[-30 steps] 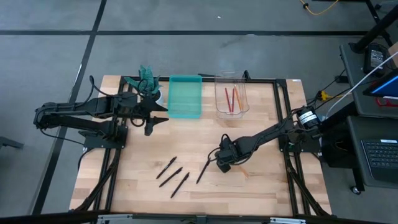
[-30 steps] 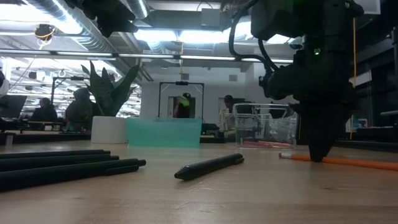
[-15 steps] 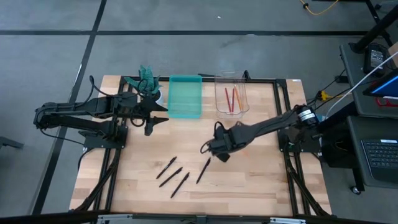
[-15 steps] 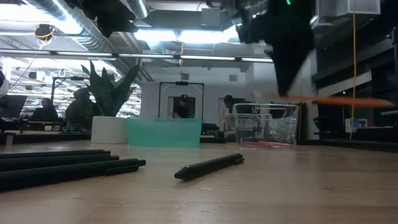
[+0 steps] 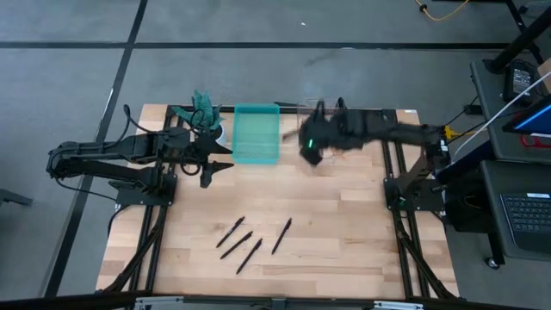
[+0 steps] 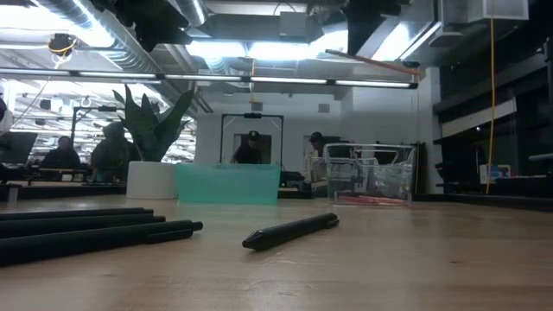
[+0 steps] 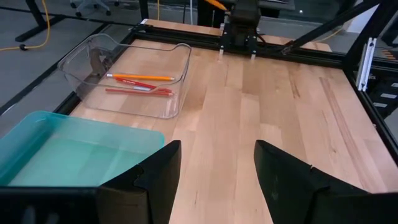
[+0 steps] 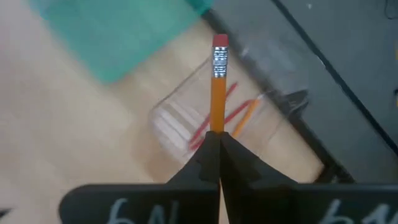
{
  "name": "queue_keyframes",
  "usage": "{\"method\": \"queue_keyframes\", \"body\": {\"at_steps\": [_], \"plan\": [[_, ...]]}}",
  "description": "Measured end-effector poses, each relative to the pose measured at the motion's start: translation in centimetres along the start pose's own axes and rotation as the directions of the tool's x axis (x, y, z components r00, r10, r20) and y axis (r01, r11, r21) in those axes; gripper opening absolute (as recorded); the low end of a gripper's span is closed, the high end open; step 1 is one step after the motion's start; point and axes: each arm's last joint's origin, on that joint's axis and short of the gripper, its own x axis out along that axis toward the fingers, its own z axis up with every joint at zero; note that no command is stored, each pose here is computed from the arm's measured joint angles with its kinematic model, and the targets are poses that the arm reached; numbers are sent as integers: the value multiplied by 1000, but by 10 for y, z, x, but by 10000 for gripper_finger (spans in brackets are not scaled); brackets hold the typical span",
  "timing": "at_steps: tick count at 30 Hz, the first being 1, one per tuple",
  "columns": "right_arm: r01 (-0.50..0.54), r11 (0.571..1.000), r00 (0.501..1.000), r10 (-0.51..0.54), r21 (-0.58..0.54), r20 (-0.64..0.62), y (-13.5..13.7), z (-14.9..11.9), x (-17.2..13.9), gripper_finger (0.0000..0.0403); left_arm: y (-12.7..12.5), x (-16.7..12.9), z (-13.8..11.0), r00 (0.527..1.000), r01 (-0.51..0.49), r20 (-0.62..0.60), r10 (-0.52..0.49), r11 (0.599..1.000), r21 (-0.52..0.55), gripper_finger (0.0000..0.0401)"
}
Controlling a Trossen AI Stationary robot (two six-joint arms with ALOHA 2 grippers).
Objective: Sort pens & pencils
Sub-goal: Put the yellow pencil into the transparent bin, then put the black pen into the green bin
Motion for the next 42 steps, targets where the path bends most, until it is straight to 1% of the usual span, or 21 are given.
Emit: {"method": "queue_keyframes", "body": {"at_steps": [1,3,8,12,15,19,23,30,35,42], "plan": [[2,1000,1000,-2,12,4,-11,5,1,1,0,0,0,1000,0,0,0,1000,0,198],[-29,999,999,28,45,22,-31,14,3,1,0,0,0,1000,0,0,0,1000,0,198],[-153,982,987,146,112,70,-75,35,17,1,0,0,0,1000,0,0,0,1000,4,198],[-181,966,983,173,187,60,-111,45,36,1,0,0,0,1000,0,0,0,1000,5,198],[-220,946,975,215,236,46,-132,51,55,1,0,0,0,1000,-1,-6,1,1000,5,198],[-304,904,951,306,302,42,-152,59,82,1,0,0,-1,1000,-1,-7,1,1000,5,198],[-337,877,931,365,342,-16,-158,63,114,1,0,0,-1,1000,-1,-8,1,1000,5,198],[-366,873,895,425,321,-136,-147,64,159,1,0,0,-1,1000,-1,-8,1,1000,5,198],[-369,875,889,430,314,-154,-142,64,168,1,0,0,-1,1000,-1,-8,1,1000,3,198],[-369,874,892,429,317,-143,-142,65,168,11,0,0,-1,1000,-1,-8,1,1000,0,198]]}}
